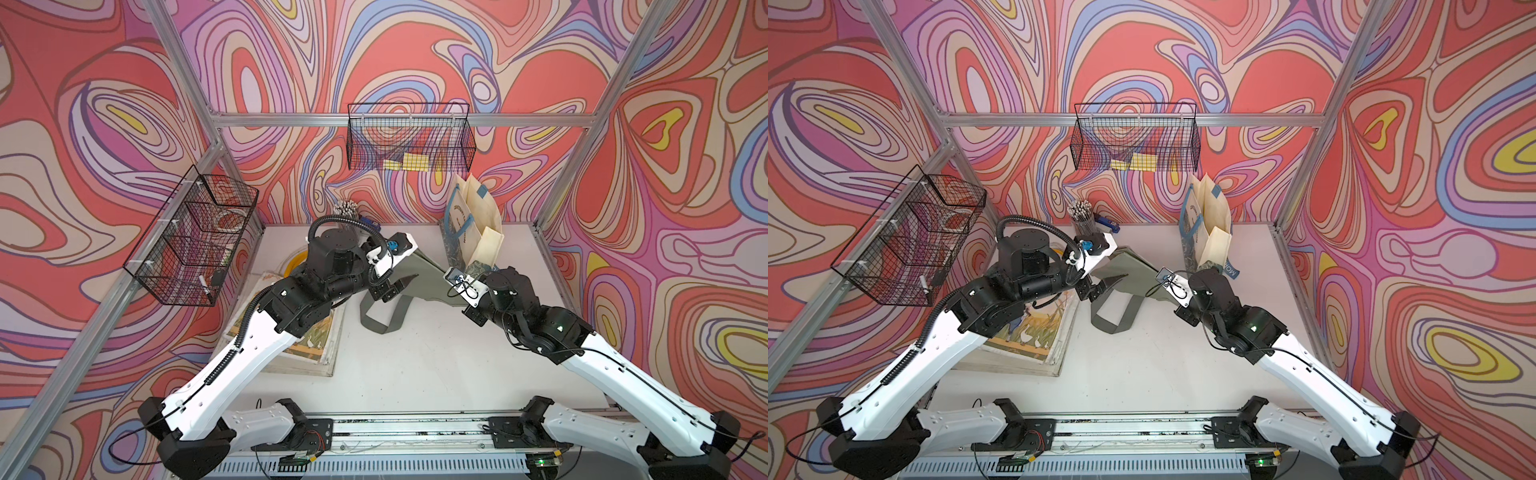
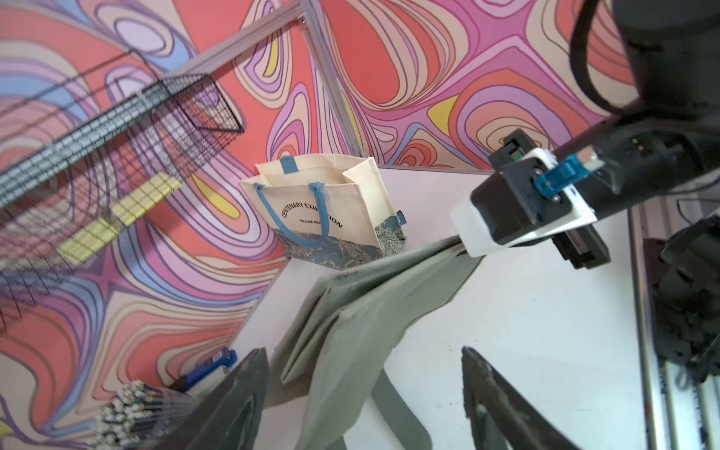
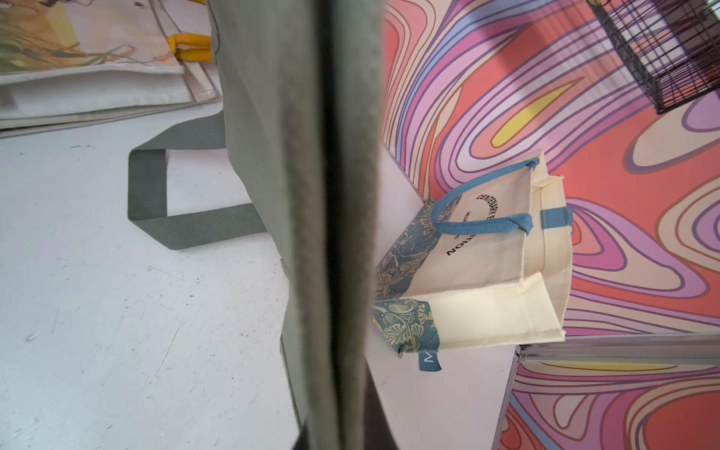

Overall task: Put away the canvas bag
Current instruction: Press the canvas bag.

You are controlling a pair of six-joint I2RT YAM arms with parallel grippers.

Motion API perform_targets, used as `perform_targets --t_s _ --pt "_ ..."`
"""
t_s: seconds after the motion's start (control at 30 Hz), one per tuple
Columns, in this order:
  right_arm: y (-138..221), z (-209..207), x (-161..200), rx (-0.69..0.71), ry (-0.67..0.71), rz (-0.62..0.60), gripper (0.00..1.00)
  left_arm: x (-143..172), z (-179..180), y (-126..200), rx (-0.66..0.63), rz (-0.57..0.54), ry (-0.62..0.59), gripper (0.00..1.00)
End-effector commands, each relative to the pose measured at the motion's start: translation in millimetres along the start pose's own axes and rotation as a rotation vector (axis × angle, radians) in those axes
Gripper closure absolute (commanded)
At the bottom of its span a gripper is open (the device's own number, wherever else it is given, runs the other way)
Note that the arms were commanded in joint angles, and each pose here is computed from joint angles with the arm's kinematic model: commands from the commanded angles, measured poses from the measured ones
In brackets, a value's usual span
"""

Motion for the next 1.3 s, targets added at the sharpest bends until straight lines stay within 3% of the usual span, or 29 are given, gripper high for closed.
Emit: perform_targets --t_s 0.0,0.1,0.27,0.53,0.67,0.8,1.0,1.17,1.27 --pt "9 1 -12 -0.058 0.0 -0.03 1.0 -12 0 -3 0.022 -0.045 -0.317 0.16" --pt "9 3 -12 -0.083 0.007 -0.011 1.0 -14 -1 -10 0.08 -0.041 -0.397 0.15" --pt "10 4 -16 -0.112 0.02 0.0 1.0 -15 1 -21 0.143 -0.016 -0.434 0.17" --pt "15 3 -20 -0.122 0.042 -0.011 1.0 -11 -12 -25 0.298 -0.017 -0.382 0.43" --pt "14 4 -18 -0.125 0.052 -0.011 1.0 -7 -13 -22 0.327 -0.022 -0.339 0.41" --pt "15 6 -21 -0.141 0.052 -0.028 1.0 1 -10 -27 0.322 0.009 -0.319 0.32" --pt "18 5 -23 -0.139 0.058 -0.047 1.0 12 -10 -33 0.333 0.061 -0.318 0.36" --pt "18 4 -23 -0.128 0.065 -0.071 1.0 20 -13 -31 0.356 0.097 -0.316 0.49" --pt "16 4 -23 -0.126 0.067 -0.08 1.0 22 -11 -31 0.351 0.102 -0.31 0.71"
Point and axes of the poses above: each gripper's point midway between its finger pads, its own y axis back along the fingers, its own z axis along the line the jaws close on, x = y × z, the point moved 7 cm from there along y, back along the fingers, and after that the axes turned 13 degrees about -y, right-handed, at the moved point
